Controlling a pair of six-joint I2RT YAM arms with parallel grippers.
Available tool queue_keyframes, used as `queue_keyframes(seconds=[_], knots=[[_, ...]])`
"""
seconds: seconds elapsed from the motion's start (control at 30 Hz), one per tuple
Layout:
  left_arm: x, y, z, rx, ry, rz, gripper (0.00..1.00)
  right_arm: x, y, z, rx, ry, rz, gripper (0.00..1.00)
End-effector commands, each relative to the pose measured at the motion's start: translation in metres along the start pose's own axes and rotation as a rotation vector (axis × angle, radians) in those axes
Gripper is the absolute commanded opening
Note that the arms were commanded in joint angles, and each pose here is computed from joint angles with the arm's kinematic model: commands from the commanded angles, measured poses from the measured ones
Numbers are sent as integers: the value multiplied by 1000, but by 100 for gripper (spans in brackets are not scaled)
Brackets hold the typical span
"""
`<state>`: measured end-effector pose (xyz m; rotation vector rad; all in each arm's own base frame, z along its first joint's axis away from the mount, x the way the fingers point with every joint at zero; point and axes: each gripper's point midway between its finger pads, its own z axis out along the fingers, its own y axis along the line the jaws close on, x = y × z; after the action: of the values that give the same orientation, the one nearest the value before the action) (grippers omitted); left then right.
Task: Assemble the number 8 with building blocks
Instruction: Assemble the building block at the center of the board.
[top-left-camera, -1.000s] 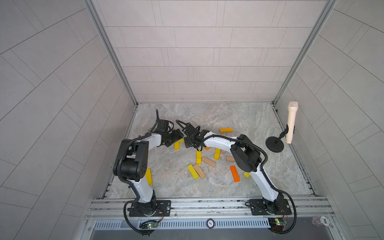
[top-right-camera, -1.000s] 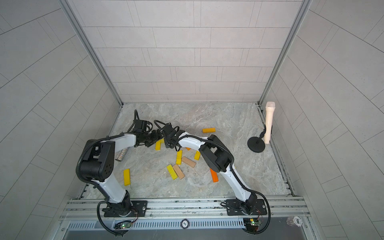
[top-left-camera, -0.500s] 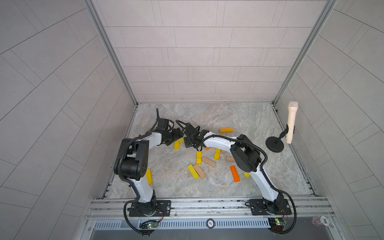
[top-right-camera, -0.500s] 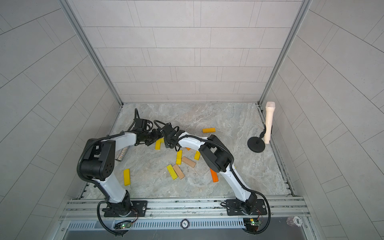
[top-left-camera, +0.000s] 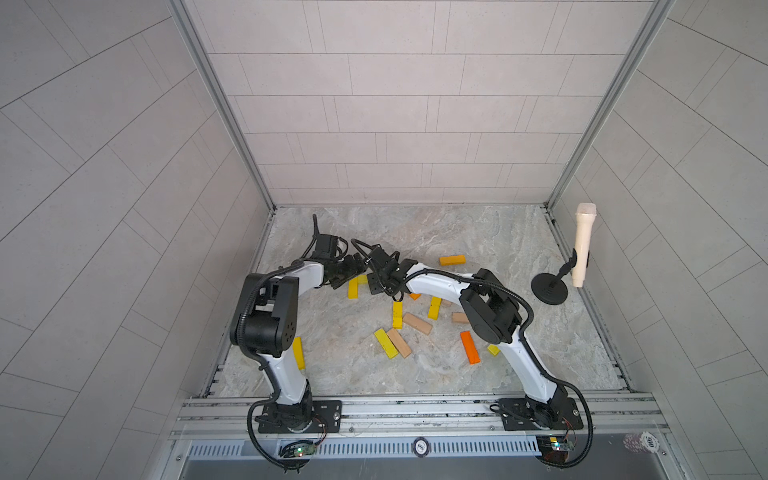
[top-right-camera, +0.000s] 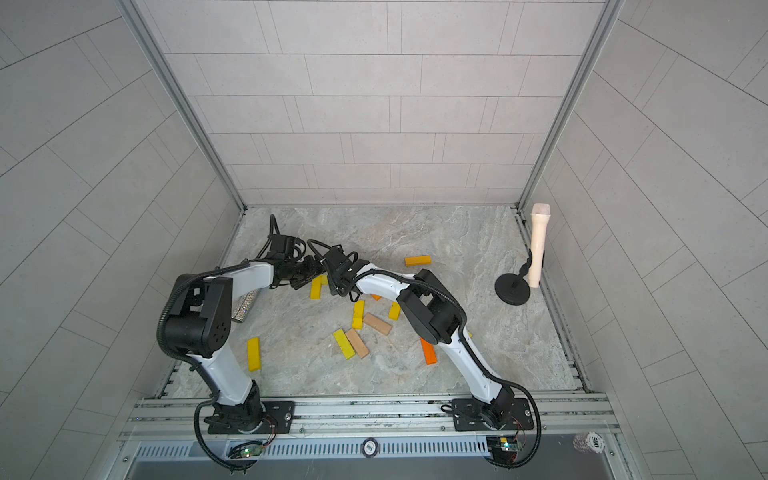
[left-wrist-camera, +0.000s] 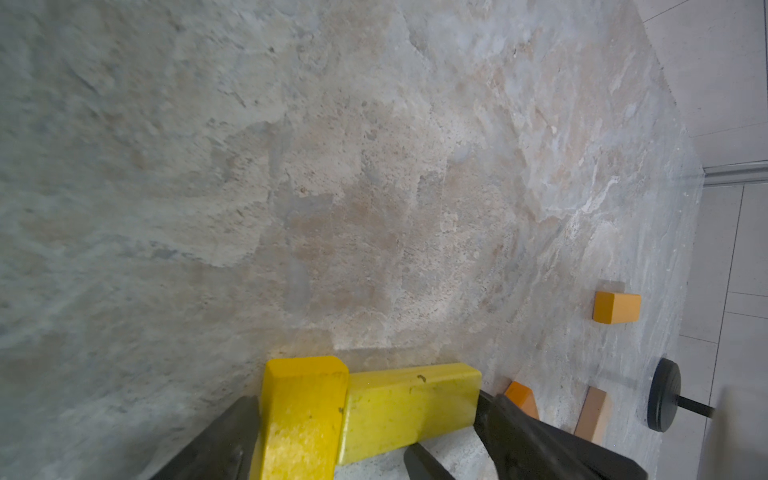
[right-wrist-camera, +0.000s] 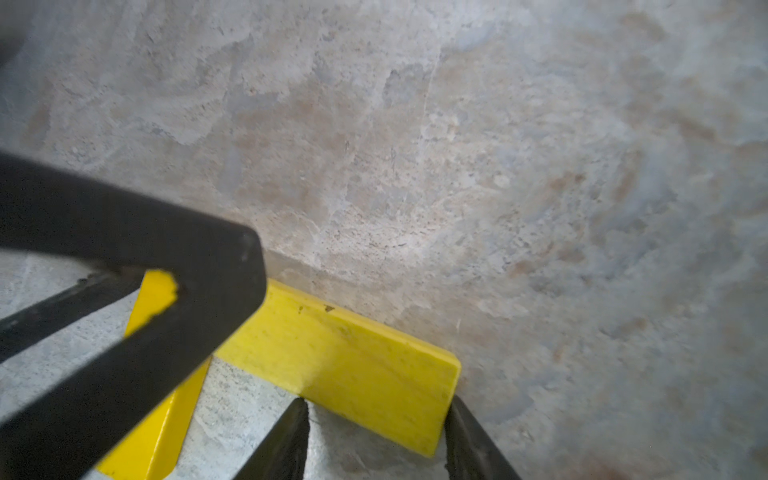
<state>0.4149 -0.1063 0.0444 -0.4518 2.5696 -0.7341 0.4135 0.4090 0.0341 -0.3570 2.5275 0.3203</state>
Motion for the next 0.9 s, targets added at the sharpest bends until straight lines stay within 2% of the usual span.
queue_keyframes(seconds=[0.0,0.73,0.87], knots=[[-7,-5,0,23,-3,10,90,13,-10,13,40,35,19,54],[-8,-7,3,30,8,16,90,10,-14,15,43,28,37,54],[-9,-6,0,18,0,15,90,10,-13,13,36,22,38,57]])
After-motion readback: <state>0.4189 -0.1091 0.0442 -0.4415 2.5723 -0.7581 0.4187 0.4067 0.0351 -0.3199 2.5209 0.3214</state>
